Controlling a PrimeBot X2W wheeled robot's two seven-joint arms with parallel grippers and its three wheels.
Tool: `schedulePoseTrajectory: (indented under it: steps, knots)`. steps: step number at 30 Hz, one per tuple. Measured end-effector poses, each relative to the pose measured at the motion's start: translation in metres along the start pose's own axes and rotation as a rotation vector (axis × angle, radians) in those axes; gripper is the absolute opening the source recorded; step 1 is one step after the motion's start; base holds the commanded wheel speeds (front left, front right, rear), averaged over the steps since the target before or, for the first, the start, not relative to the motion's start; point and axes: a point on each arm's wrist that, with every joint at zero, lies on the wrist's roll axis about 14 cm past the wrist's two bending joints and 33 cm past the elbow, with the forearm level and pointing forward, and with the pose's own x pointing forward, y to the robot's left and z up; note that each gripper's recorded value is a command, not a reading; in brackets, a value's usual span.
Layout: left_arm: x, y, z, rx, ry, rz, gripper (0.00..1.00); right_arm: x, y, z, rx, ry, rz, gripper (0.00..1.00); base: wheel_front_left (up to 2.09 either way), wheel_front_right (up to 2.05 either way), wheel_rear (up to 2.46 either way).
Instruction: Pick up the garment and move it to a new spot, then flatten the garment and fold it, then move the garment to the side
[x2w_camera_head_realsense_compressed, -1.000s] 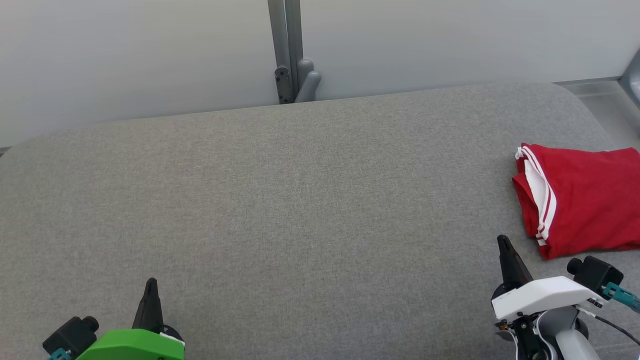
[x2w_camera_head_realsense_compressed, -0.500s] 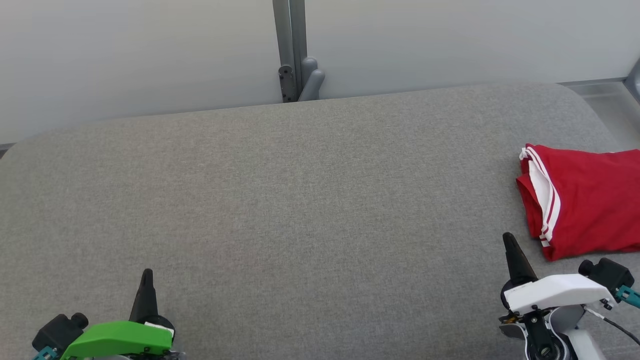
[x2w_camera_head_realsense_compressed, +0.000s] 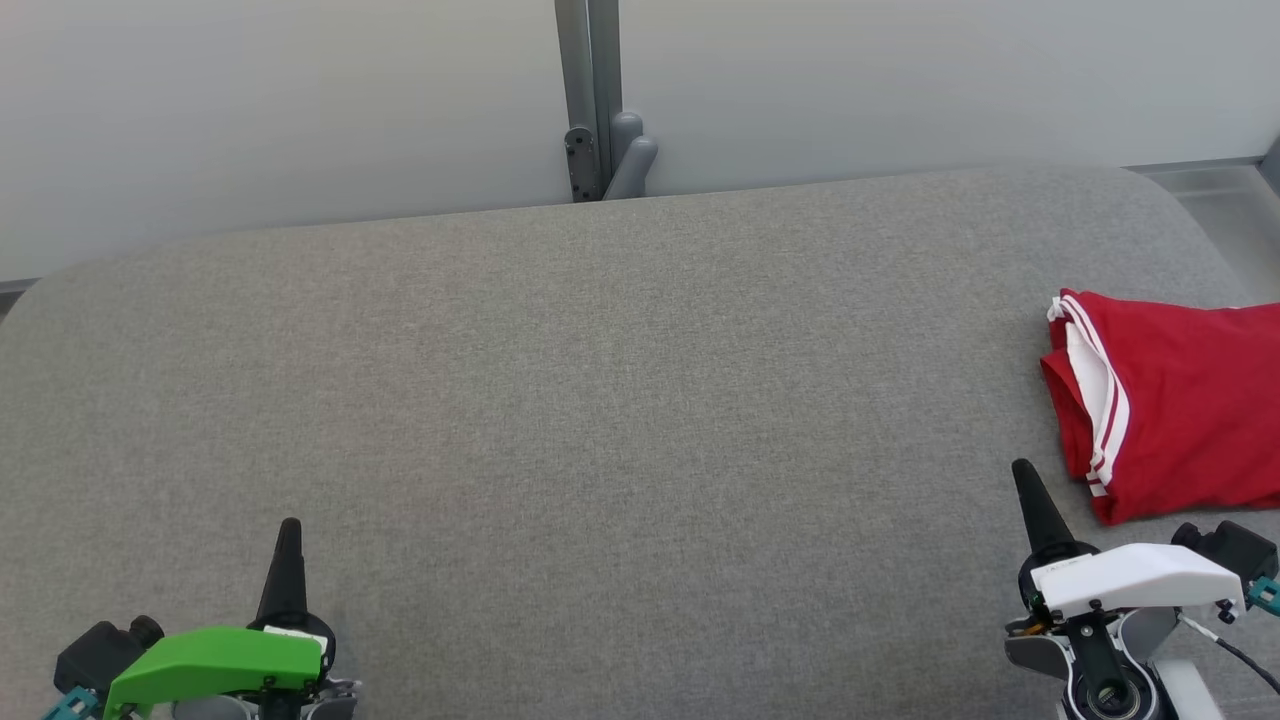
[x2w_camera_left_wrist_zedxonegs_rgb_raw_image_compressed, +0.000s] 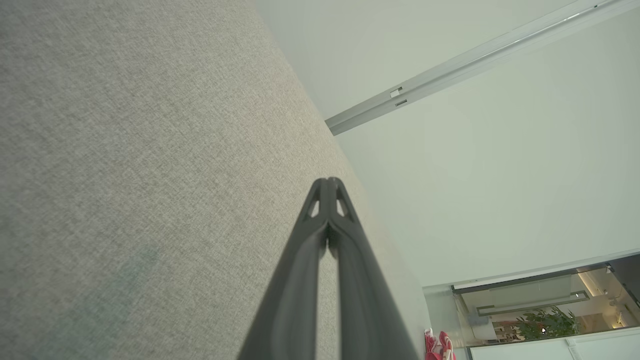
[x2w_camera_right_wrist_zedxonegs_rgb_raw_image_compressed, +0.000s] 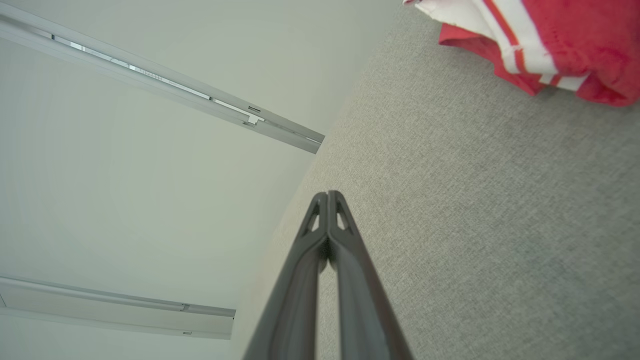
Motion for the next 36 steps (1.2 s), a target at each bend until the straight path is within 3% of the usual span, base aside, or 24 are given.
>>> schedulePoseTrajectory:
  steps: [36]
  knots:
    - [0.005,-0.017,0.019,-0.313,-0.02,-0.071,0.0,0.007,0.011,0.005,0.327,0.015,0.042,0.0,0.0,0.0,0.0]
